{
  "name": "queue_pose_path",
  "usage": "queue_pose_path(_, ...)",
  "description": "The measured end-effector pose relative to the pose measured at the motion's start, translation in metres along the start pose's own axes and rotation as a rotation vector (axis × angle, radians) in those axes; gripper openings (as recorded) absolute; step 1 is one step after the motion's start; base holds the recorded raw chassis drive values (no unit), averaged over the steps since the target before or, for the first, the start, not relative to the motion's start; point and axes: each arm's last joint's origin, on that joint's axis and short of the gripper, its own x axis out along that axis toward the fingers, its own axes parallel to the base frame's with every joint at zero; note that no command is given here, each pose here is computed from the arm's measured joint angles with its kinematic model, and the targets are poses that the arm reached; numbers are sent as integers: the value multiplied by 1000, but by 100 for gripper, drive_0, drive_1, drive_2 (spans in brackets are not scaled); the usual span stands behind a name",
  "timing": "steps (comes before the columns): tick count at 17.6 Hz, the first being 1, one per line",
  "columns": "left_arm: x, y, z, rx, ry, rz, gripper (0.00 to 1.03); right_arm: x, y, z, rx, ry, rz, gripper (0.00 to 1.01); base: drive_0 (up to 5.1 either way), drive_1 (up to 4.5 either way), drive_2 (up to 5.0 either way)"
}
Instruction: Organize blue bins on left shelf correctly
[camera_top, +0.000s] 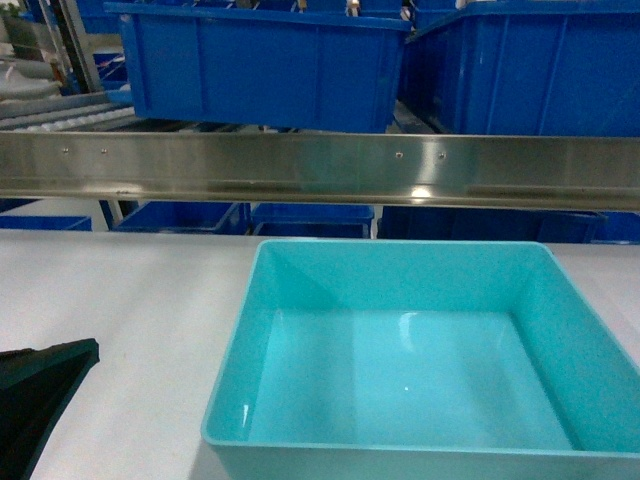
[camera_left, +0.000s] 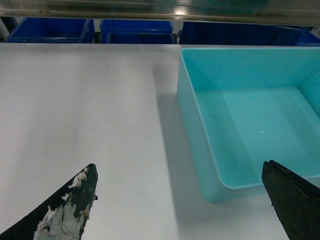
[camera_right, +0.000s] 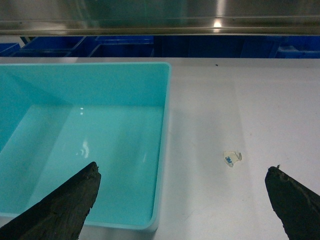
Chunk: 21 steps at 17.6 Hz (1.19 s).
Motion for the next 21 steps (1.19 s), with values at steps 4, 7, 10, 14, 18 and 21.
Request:
queue_pose_path(4,0,0,0,-1,0,0,98,0,0,0,0,2,2,98,0,0,0)
queue_pose_path(7,12,-13,0,-11,4,-1,98,8,-5,1,9,31,46,98,0,0,0)
queue_pose_path(10,44,-45,1,-25,99,2,98,31,-6,13,-57,126,203,98,0,0,0)
queue_pose_path(14,61,-63,-15,-36,180,39,98,48,-15,-1,-145,252,228,98,0,0,0)
queue_pose_path(18,70,-60,-26,-68,207,126,98,56,-17,-9,-196,303,212,98,0,0,0)
queue_pose_path(21,75,-52,-25,-104,203,155,98,58,-12,-10,-215,309,215,98,0,0,0)
